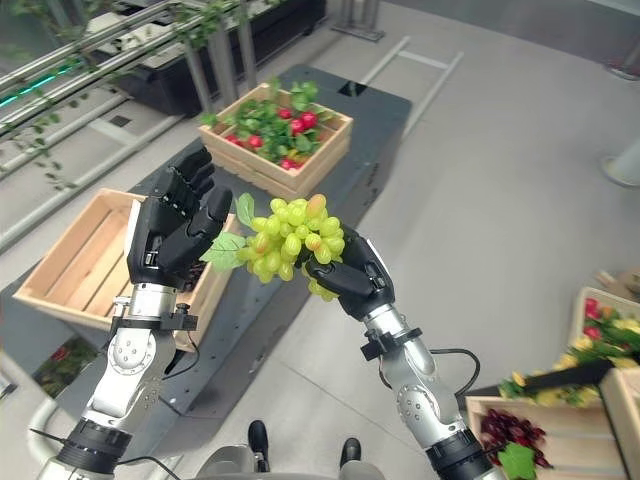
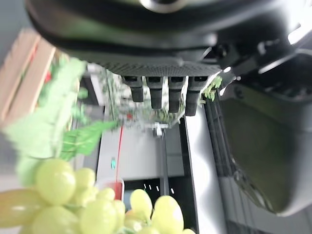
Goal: Pick up the fruits from the basket on one side to the basket on the other side
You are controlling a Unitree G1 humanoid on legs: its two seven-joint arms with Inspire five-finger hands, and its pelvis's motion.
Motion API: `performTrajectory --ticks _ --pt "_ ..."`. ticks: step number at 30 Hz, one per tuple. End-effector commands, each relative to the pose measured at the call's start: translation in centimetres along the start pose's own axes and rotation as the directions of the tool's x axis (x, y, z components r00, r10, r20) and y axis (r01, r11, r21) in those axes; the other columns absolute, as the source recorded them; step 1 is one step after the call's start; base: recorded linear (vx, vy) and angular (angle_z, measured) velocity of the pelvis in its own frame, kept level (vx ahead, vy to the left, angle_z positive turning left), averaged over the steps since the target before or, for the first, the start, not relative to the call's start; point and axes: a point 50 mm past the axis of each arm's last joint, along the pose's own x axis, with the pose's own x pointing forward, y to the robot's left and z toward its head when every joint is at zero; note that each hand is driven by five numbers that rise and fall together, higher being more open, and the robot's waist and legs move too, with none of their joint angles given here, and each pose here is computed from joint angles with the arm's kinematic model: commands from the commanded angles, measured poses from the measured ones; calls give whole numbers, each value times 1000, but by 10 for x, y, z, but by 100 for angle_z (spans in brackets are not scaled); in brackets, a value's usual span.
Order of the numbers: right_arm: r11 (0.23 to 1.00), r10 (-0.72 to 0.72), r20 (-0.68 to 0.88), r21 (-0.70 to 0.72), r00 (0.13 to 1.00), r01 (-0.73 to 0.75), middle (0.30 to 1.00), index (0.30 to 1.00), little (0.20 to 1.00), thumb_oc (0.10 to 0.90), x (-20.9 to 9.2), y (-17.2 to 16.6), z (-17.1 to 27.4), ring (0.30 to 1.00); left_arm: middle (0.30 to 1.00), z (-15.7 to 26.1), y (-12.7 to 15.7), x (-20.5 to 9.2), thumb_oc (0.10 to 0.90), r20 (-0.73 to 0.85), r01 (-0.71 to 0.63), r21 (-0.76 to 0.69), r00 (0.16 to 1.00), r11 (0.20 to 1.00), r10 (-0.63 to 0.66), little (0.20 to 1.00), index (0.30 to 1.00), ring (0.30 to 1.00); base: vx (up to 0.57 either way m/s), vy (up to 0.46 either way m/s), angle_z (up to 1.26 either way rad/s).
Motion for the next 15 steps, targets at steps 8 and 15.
performTrajectory --ticks 8,15 --pt "972 234 331 -93 914 -215 300 300 300 400 9 32 60 300 900 33 -27 24 800 238 153 -173 965 973 -110 900 900 900 -106 -186 -23" --pt "956 288 288 -25 913 -294 300 300 300 400 12 43 53 300 900 34 -26 15 800 228 88 -195 973 977 -42 900 900 900 -24 11 -103"
